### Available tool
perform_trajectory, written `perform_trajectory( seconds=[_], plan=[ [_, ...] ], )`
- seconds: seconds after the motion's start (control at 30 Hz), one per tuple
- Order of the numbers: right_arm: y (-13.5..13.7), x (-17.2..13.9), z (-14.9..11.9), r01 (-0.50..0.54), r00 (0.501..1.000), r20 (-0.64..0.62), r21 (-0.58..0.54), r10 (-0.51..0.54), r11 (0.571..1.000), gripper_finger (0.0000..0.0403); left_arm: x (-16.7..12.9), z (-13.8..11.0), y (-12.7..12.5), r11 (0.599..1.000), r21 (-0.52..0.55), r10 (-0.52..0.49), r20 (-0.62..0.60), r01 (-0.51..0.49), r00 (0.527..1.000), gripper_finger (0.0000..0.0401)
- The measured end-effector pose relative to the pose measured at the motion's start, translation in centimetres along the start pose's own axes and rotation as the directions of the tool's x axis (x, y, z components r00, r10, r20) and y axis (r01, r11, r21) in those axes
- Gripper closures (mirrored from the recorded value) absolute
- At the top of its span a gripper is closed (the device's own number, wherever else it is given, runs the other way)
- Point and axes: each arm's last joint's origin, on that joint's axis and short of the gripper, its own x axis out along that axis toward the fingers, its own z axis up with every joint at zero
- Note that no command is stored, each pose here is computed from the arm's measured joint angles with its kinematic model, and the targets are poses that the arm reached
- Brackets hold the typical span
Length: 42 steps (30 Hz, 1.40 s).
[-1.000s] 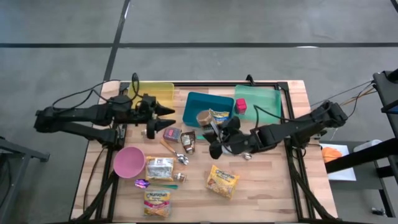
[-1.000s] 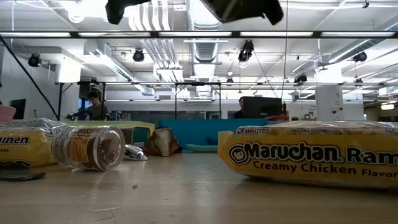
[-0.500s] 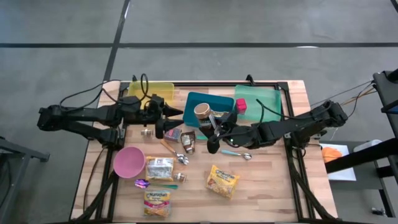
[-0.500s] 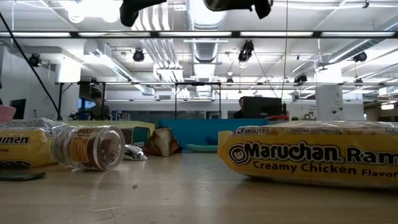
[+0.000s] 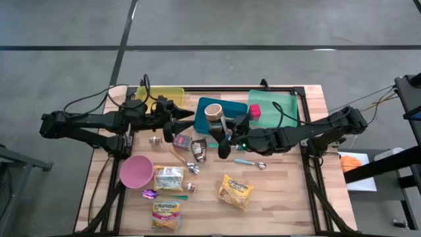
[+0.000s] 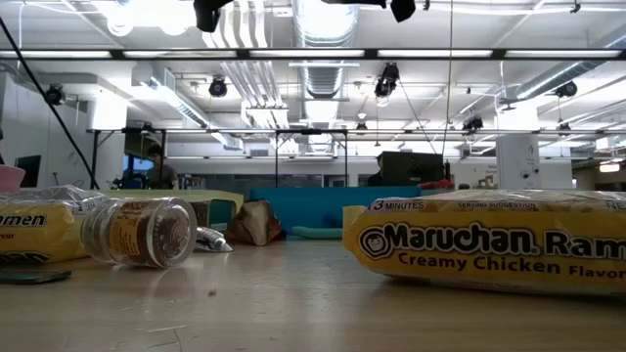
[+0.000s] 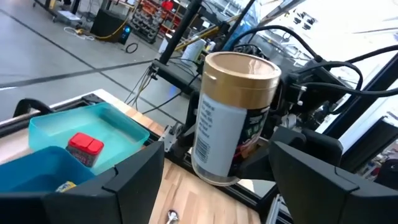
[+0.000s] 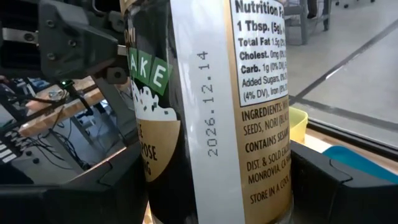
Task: Pick & Place Food Item
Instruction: Put the golden seasoning bottle into the light green bin
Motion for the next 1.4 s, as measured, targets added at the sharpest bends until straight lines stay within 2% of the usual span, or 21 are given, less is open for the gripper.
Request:
perform_trajectory(
  seconds=[0.37, 0.63, 0.8, 0.97, 1.13, 1.27, 1.4],
  plan=[
    [0.0, 0.2, -0.2, -0.001, 1.000, -0.002, -0.003, 0.001, 1.000, 0.0127, 0.0, -0.1, 0.1, 1.000, 0.001, 0.005, -0.008, -0.005, 1.000, 0.0097],
    [-0.1, 0.4, 0.2, 0.000, 1.000, 0.019, 0.018, 0.000, 1.000, 0.0127, 0.0, 0.0, 0.0, 1.000, 0.004, 0.002, -0.003, -0.002, 1.000, 0.0008],
    [-0.4, 0.7, 0.5, 0.006, 0.999, 0.037, 0.035, -0.008, 0.999, 0.0127, 0.0, 0.0, 0.0, 0.999, 0.048, 0.000, 0.003, 0.000, 1.000, 0.0034],
    [-0.4, 0.9, 1.1, -0.015, 0.997, 0.075, 0.070, 0.009, 0.997, 0.0127, 0.0, 0.1, 0.2, 0.998, -0.027, 0.049, 0.034, -0.048, 0.998, 0.0049],
    [-0.2, 2.1, 0.3, -0.057, 0.996, 0.067, 0.080, 0.052, 0.995, 0.0127, 0.1, -0.1, 0.4, 0.995, -0.024, 0.098, 0.033, -0.097, 0.995, 0.0050],
    [-0.1, 3.4, -0.6, -0.089, 0.995, 0.053, 0.085, 0.085, 0.992, 0.0127, 0.4, -0.1, 0.1, 0.997, 0.072, 0.008, -0.001, -0.008, 1.000, 0.0050],
    [0.1, 4.0, -0.2, -0.115, 0.992, 0.070, 0.118, 0.107, 0.986, 0.0127, 0.4, 0.0, -0.3, 0.983, 0.160, -0.085, -0.020, 0.087, 0.996, 0.0050]
  ],
)
